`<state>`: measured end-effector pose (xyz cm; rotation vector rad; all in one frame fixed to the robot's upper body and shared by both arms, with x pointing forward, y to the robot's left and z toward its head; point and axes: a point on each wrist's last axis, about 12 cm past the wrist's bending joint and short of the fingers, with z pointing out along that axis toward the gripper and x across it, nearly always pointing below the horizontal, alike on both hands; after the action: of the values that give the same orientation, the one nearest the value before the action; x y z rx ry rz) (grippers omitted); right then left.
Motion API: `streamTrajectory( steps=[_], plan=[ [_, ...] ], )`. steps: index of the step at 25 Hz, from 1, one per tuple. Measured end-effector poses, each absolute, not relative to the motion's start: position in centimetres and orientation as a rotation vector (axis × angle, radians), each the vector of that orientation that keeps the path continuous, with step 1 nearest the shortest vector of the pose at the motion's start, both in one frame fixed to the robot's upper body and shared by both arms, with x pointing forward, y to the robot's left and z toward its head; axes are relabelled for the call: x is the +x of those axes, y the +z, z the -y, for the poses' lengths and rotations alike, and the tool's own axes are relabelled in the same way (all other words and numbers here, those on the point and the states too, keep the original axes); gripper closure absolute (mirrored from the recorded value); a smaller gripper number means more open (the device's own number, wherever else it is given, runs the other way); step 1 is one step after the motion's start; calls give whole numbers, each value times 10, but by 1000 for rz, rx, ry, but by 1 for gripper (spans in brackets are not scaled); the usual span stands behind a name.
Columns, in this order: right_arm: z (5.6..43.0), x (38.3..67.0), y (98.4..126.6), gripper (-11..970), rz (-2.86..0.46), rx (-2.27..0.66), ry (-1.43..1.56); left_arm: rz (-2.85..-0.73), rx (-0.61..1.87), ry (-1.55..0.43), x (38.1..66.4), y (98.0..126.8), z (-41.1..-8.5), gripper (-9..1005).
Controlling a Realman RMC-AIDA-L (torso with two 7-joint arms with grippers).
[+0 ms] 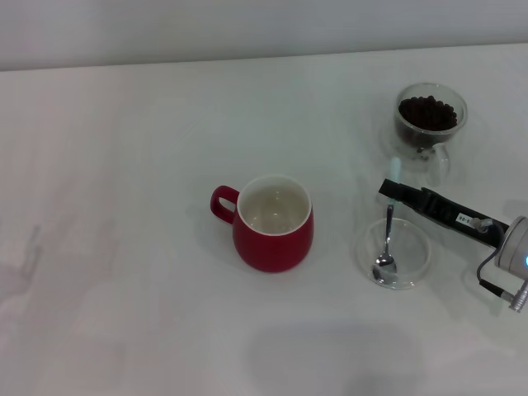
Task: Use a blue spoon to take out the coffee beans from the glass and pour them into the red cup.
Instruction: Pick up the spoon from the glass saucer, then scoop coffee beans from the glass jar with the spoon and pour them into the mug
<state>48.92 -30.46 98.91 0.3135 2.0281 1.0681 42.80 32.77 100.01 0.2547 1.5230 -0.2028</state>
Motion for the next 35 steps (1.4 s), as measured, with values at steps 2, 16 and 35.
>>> streamTrajectory(
  steps=[2,16,35],
  plan=[
    [304,489,990,802,-2023,312,1075,-1523,255,-203,428,1000,-328,399],
    [308,484,1001,822,-1909,323,1152,-1521,253,-204,427,1000,-328,398],
    [342,503,1038,823,-1588,318,1000,-1500,253,-224,432,1003,-323,398]
  ],
)
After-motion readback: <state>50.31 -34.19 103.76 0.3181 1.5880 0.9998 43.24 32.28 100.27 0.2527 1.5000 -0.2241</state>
